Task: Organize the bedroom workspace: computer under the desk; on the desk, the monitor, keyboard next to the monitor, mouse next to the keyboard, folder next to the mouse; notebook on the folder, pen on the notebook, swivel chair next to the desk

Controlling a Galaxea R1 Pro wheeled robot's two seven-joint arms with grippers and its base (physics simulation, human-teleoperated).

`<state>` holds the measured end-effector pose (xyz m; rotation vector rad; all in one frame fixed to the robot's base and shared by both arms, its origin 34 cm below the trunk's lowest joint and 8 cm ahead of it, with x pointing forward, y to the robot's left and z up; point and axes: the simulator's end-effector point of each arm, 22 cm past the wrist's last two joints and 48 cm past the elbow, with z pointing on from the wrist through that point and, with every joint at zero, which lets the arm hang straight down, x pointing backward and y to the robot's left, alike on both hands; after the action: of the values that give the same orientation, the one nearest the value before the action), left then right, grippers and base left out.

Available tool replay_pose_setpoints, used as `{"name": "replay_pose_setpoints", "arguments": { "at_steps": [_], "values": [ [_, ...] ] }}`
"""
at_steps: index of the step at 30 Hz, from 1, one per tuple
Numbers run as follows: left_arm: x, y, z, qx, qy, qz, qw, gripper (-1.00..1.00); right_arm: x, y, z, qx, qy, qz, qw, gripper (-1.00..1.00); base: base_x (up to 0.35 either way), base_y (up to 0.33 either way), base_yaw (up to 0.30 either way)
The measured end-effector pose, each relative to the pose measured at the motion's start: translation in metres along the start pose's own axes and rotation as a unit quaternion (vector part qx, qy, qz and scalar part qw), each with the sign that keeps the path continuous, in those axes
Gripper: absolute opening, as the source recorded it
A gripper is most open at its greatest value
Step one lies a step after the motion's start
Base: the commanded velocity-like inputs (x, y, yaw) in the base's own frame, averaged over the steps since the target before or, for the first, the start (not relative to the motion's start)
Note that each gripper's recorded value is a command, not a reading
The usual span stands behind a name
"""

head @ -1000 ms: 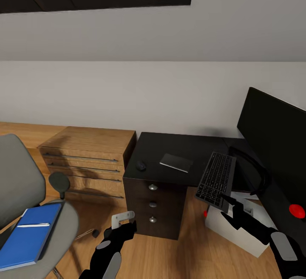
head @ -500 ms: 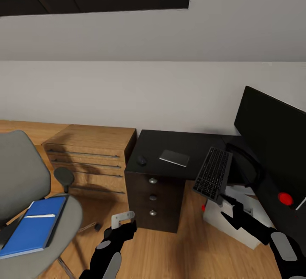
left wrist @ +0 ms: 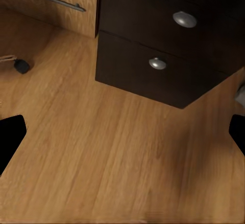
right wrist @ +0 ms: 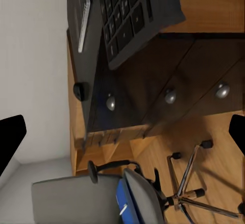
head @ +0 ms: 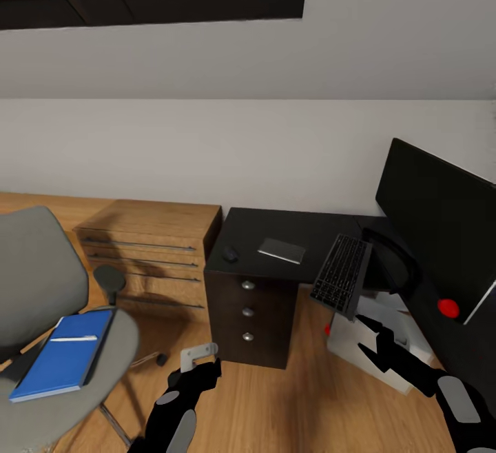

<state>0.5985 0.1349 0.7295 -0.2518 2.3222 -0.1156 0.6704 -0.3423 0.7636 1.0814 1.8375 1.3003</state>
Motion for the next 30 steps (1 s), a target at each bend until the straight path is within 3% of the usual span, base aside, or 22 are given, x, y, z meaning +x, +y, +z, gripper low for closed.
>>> {"name": "replay_pose_setpoints", "arguments": {
  "at_steps": [11,18,22,26,29,30],
  "values": [
    [0.003,0.003,0.001,-0.002,0.003,0.002,1.0000,1.00,-0.002,-0.002,0.009,0.003,-0.032,-0.027,0.9991,1.00,-0.239,0.000,0.000],
    [0.009,0.004,0.001,-0.005,0.012,0.007,0.9999,1.00,0.043,-0.023,0.039,0.053,-0.023,-0.107,0.9926,1.00,-0.027,0.000,0.000],
    [0.013,0.004,-0.001,-0.008,0.020,0.011,0.9997,1.00,0.080,-0.062,0.038,0.109,-0.022,-0.192,0.9751,1.00,-0.003,0.000,0.000],
    [0.016,0.006,-0.003,-0.012,0.029,0.014,0.9994,1.00,0.103,-0.078,0.033,0.129,-0.036,-0.224,0.9654,1.00,0.000,0.000,0.000],
    [0.034,0.014,-0.001,-0.022,0.052,0.022,0.9982,1.00,0.112,-0.095,0.026,0.162,-0.053,-0.244,0.9545,1.00,0.000,0.000,0.000],
    [0.047,0.018,0.001,-0.027,0.066,0.027,0.9970,1.00,0.114,-0.108,0.021,0.186,-0.059,-0.254,0.9472,1.00,0.000,0.000,0.000]
  ]
}}
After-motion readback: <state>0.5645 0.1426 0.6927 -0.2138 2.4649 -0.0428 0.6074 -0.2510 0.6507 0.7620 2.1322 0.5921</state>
